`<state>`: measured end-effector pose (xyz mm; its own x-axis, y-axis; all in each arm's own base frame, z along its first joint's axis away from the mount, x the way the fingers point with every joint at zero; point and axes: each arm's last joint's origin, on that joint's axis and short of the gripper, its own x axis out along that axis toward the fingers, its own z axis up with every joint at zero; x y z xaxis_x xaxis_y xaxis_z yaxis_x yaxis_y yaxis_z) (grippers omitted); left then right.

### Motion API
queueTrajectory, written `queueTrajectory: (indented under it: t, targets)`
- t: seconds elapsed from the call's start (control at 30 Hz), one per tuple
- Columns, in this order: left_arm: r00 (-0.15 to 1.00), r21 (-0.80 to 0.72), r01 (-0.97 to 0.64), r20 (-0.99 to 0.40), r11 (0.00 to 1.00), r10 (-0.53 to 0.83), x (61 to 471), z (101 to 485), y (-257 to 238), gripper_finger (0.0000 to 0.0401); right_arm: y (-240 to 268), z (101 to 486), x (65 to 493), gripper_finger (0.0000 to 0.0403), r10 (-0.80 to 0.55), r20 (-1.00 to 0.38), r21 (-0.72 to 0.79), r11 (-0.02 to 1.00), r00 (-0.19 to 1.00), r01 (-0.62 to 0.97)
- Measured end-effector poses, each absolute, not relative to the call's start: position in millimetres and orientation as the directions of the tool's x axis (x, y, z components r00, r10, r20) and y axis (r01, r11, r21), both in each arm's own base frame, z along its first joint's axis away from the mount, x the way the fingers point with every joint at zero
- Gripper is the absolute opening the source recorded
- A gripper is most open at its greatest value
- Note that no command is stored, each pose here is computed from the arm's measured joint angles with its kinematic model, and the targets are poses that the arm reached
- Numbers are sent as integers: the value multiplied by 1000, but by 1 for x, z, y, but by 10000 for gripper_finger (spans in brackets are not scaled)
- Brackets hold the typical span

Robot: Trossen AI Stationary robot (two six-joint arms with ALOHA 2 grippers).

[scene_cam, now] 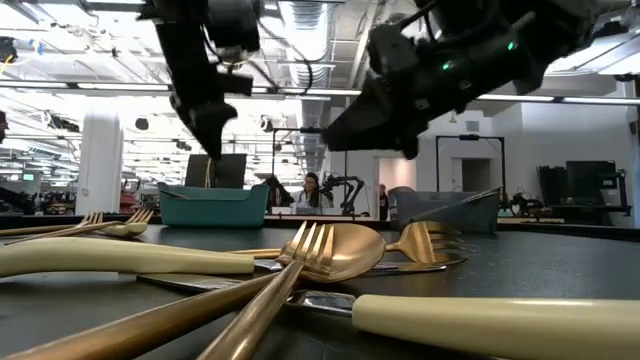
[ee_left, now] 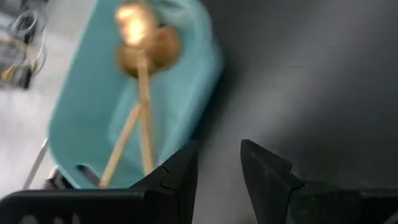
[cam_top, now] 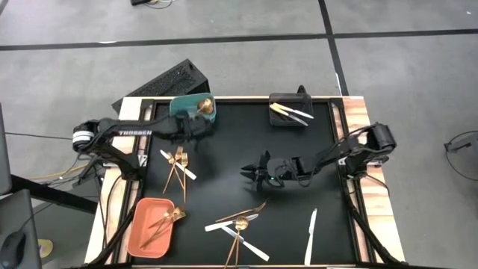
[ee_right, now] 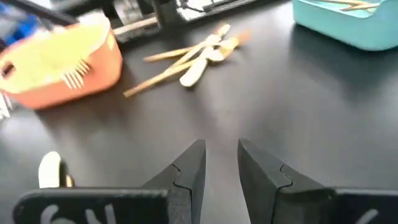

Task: Sort silverware by color (type)
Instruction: Put the yellow knife into the black bin

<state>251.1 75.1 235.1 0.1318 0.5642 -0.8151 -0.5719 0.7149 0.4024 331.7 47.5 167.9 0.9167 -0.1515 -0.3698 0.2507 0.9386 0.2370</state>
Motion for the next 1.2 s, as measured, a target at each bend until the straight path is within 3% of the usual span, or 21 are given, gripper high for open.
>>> queueTrajectory:
  t: [0.2, 0.37, 0.47, 0.7, 0.8, 1.03, 1.2]
  targets:
    - [298, 357, -496, -786, 791, 542, 257, 242, 2, 112, 50, 143, 364, 113, -100, -379, 224, 955, 920, 196]
    - [355, 346, -513, -747, 785, 561, 254, 244, -30, 112, 50, 140, 396, 113, -79, -402, 226, 957, 912, 182]
    - [334, 316, -564, -758, 763, 561, 250, 233, -30, 112, 50, 144, 411, 113, -61, -427, 225, 959, 902, 171]
    - [148, 264, -686, -862, 678, 485, 217, 172, -18, 112, 50, 144, 412, 113, -66, -507, 189, 965, 860, 185]
    - [132, 232, -703, -887, 673, 443, 208, 153, -15, 112, 48, 144, 412, 113, -71, -517, 174, 967, 853, 186]
    - [266, 206, -381, -909, 901, 320, 218, 150, -27, 112, 44, 140, 411, 113, -81, -546, 161, 967, 834, 199]
    - [271, 195, -170, -933, 966, 236, 223, 159, -33, 112, 44, 140, 410, 113, -81, -555, 158, 967, 828, 200]
